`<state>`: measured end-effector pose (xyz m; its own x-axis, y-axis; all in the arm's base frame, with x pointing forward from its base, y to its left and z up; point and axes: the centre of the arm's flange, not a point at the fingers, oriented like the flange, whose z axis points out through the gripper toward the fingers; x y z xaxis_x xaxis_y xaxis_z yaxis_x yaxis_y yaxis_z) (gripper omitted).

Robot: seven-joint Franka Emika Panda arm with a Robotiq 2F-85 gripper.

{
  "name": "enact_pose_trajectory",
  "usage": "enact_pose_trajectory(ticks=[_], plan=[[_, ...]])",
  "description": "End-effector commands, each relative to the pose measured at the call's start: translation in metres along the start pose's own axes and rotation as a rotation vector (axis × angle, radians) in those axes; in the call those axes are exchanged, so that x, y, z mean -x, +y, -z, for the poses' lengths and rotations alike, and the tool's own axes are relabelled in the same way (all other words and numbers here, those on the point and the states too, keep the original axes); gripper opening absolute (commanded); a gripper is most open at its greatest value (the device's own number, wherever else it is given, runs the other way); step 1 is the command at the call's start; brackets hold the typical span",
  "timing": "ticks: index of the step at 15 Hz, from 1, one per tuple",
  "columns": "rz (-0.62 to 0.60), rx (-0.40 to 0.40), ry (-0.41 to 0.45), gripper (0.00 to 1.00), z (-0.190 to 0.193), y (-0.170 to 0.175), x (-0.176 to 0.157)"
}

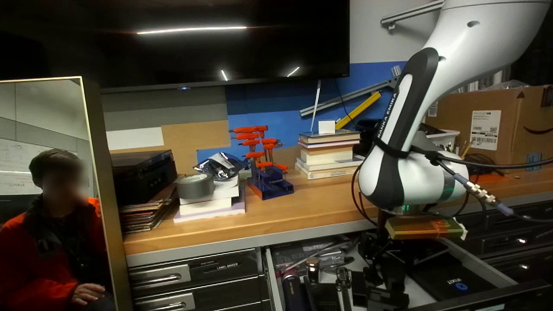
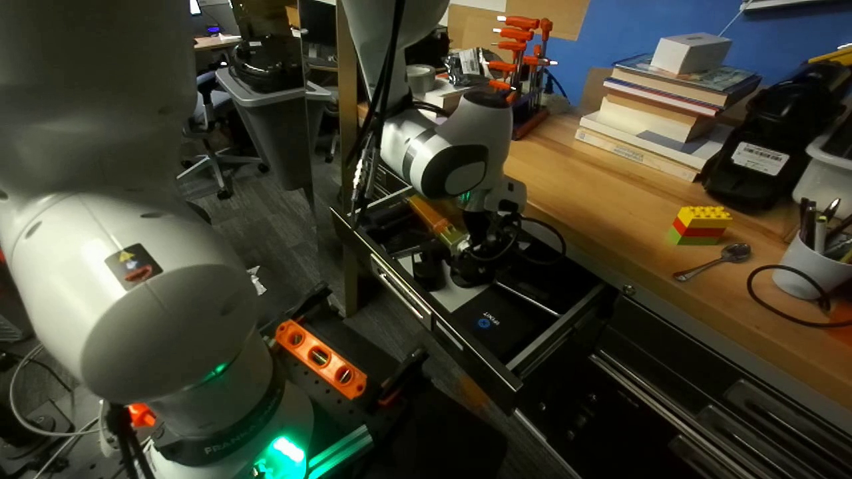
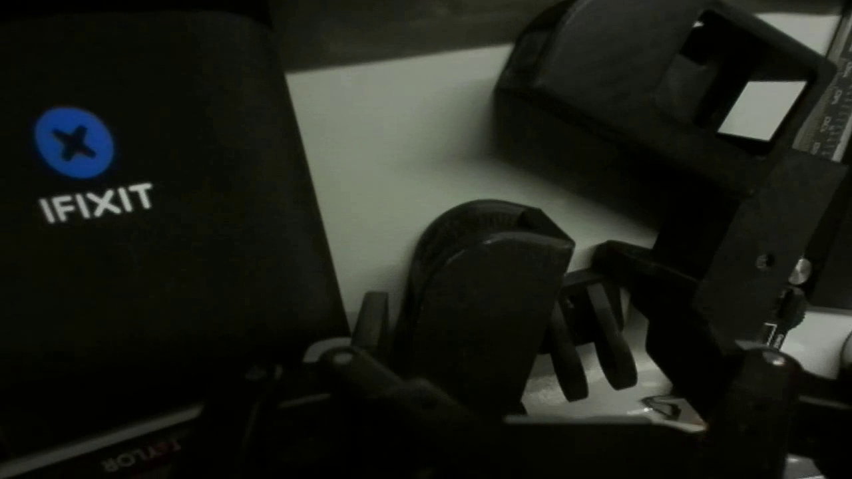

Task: Open the top central drawer then remove the three black objects and put them on the table

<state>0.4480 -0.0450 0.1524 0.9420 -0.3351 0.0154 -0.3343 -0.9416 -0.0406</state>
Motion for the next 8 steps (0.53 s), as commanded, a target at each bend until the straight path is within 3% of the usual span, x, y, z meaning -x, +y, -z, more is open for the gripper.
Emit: enact_pose_trajectory(ticks=[1,8], plan=[[-0.021,0.030,0.042,1.00,-0.0018,-0.0015,-0.0022],[-0.040,0.041,0.042,1.00,-0.0092,-0.0001,-0.0021]])
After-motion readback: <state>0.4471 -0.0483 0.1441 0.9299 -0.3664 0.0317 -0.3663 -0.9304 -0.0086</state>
